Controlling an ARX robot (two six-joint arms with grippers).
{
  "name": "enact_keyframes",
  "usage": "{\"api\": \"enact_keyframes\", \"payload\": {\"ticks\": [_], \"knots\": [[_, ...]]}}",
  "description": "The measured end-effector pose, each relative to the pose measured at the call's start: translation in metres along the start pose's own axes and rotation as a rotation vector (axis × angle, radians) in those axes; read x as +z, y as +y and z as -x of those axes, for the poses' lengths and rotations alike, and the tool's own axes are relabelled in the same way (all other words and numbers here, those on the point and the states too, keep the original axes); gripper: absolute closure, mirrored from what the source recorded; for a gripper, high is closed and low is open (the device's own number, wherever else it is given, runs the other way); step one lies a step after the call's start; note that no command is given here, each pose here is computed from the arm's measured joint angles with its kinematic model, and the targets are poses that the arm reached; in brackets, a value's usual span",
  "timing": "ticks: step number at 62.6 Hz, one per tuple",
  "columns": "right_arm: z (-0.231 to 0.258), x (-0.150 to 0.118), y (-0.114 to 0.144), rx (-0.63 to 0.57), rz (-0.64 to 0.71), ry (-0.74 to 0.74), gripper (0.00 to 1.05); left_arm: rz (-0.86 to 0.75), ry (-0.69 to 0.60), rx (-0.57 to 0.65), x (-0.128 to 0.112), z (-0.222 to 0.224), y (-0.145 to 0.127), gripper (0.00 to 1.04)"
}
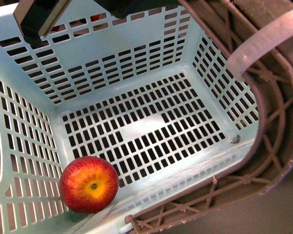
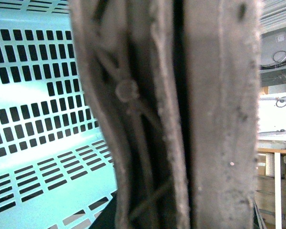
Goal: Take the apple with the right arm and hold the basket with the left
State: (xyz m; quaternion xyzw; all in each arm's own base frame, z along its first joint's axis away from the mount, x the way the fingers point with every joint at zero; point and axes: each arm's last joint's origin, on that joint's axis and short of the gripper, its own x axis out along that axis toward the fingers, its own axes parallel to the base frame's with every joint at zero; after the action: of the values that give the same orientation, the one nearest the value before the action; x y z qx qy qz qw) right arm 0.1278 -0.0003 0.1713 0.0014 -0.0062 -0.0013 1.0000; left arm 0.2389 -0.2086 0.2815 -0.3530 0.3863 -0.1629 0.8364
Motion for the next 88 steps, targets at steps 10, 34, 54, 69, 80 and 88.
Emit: {"api": "enact_keyframes", "payload": {"ticks": [10, 34, 54, 69, 80, 88], "knots": [[0.005, 0.001, 0.000, 0.000, 0.000, -0.003, 1.03, 0.000, 0.002, -0.001, 0.000, 0.000, 0.000, 0.90], [0.014, 0.001, 0.000, 0.000, 0.000, -0.005, 1.03, 0.000, 0.001, -0.001, 0.000, 0.000, 0.000, 0.90], [0.021, 0.001, 0.000, 0.000, 0.000, -0.004, 1.03, 0.000, 0.002, -0.001, 0.000, 0.000, 0.000, 0.90], [0.031, -0.002, 0.000, 0.000, 0.000, 0.000, 1.03, -0.001, -0.001, 0.001, 0.000, 0.000, 0.000, 0.90], [0.031, -0.002, 0.000, 0.001, 0.000, 0.000, 0.99, 0.002, 0.002, -0.001, 0.000, 0.000, 0.000, 0.90], [0.031, -0.002, 0.000, 0.000, 0.000, -0.001, 0.78, 0.001, 0.001, -0.001, 0.000, 0.000, 0.000, 0.90]]}}
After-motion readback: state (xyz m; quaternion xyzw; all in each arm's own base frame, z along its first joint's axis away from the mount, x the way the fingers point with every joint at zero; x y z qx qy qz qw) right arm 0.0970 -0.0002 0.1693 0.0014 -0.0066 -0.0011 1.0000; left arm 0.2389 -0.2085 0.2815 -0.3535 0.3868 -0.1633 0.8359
